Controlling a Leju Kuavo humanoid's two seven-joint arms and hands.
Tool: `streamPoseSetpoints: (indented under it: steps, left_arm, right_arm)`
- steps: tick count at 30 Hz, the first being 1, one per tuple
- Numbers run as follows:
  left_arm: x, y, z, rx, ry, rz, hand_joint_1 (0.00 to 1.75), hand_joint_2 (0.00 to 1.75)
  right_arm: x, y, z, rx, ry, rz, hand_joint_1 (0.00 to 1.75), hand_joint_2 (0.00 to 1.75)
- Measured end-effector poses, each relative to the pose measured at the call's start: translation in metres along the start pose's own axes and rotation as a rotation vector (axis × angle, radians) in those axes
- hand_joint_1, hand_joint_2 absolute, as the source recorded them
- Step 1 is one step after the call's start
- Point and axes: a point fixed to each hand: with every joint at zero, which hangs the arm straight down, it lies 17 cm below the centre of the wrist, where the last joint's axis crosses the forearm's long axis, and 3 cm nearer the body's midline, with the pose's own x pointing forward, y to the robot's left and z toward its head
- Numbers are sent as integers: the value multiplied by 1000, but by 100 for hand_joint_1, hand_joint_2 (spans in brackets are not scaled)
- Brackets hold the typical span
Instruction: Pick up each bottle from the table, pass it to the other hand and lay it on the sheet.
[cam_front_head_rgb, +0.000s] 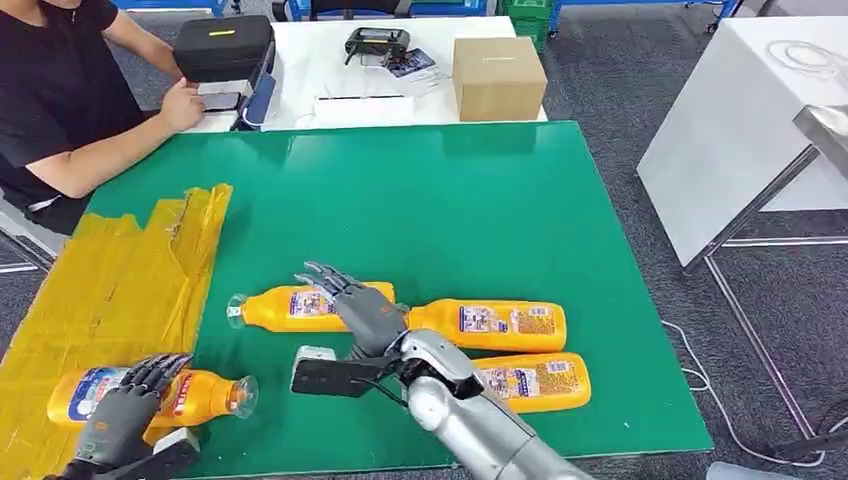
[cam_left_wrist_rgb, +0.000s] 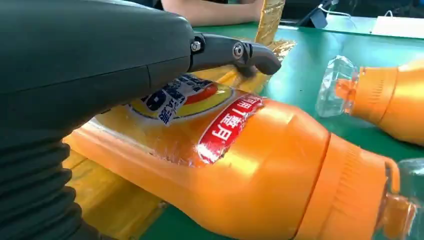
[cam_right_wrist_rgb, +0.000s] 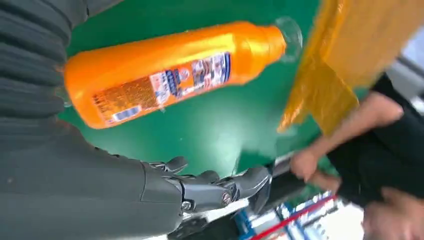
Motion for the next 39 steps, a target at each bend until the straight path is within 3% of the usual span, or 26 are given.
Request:
streamPoseSetpoints:
  steps: [11,31,39]
  left_arm:
    - [-16,9,-1,29,6,-6,0,0]
    - [-18,11,-4,37,9,16,0,0]
    - [3,48,-16,235,-47,403,0,0]
  right_arm:
    - [-15,15,-18,116,52,89,0,175]
    - [-25,23,-19,151,80,108,0,175]
    - [-53,15,-20,139,198,257,0,175]
